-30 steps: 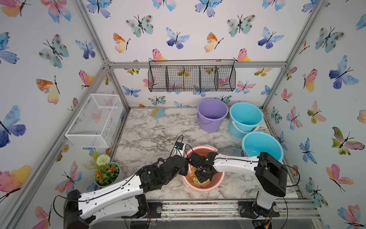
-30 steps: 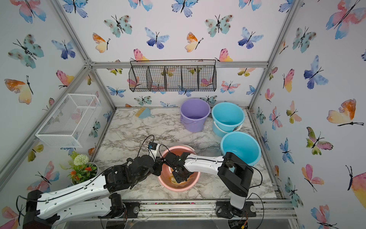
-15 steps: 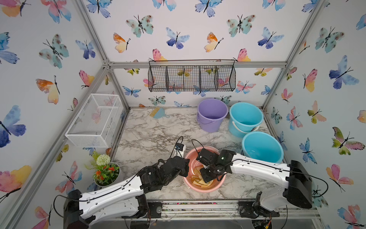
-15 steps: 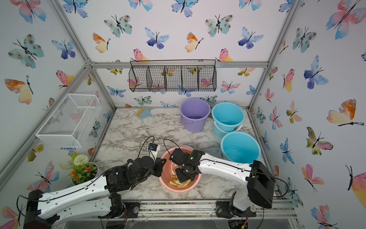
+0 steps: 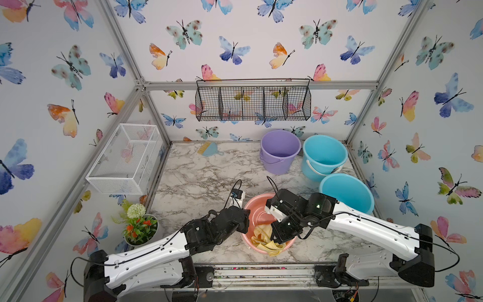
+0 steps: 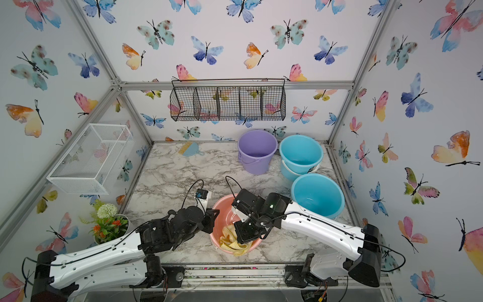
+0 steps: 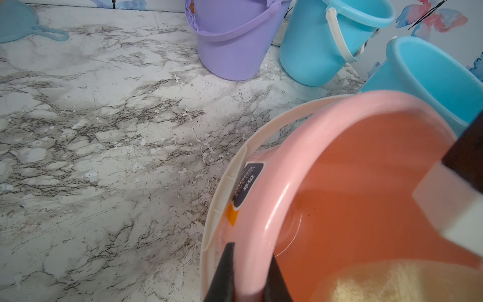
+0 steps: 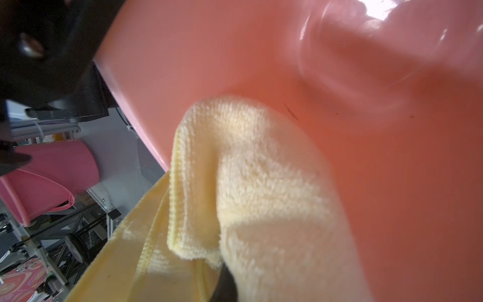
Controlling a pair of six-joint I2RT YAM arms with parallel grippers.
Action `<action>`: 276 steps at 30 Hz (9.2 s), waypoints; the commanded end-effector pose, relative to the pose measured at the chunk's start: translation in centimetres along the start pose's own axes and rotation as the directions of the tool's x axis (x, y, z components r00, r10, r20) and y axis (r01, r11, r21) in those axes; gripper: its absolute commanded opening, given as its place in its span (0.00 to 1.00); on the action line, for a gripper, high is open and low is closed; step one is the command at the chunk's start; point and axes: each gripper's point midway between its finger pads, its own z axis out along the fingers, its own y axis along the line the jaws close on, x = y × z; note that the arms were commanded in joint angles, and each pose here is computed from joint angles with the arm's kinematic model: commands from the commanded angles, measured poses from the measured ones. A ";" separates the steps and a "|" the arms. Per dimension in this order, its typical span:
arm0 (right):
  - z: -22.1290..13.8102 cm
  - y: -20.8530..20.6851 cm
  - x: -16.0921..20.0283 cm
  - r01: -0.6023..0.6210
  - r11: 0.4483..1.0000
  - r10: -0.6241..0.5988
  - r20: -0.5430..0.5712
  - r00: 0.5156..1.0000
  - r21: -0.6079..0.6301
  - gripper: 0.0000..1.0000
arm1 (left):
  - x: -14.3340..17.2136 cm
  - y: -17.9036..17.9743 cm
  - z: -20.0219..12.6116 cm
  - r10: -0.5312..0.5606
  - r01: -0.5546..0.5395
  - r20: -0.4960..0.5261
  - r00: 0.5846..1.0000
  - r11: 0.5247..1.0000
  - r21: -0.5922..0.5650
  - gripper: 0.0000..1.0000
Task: Wipe the inside of the bucket with a cloth
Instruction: Wipe the dirt from the inside of the bucket.
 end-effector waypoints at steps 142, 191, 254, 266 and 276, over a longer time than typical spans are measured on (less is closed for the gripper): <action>3.8 6.6 -17.3 -0.078 0.885 0.364 0.577 0.731 -0.459 0.02 | -5.6 5.5 -3.8 -0.201 0.270 0.411 0.889 0.956 -0.117 0.00; 10.8 2.0 -15.2 0.129 0.991 -0.134 0.466 0.875 0.043 0.02 | -4.9 2.3 -2.7 -0.257 0.262 0.250 0.934 0.965 0.011 0.00; 0.7 0.3 -5.6 0.664 0.711 -0.622 -0.231 0.748 0.232 0.02 | -2.5 6.8 -3.2 -0.252 0.265 0.102 0.962 0.953 -0.145 0.00; 4.3 5.6 -4.9 0.561 0.823 -0.556 0.072 0.828 -0.089 0.02 | -2.5 3.8 -1.6 -0.302 0.301 0.026 0.953 0.953 0.034 0.00; 3.7 8.9 -11.3 0.532 0.838 -0.400 0.525 0.752 -0.123 0.02 | -2.2 1.4 -0.5 -0.289 0.292 -0.047 0.956 0.948 0.125 0.00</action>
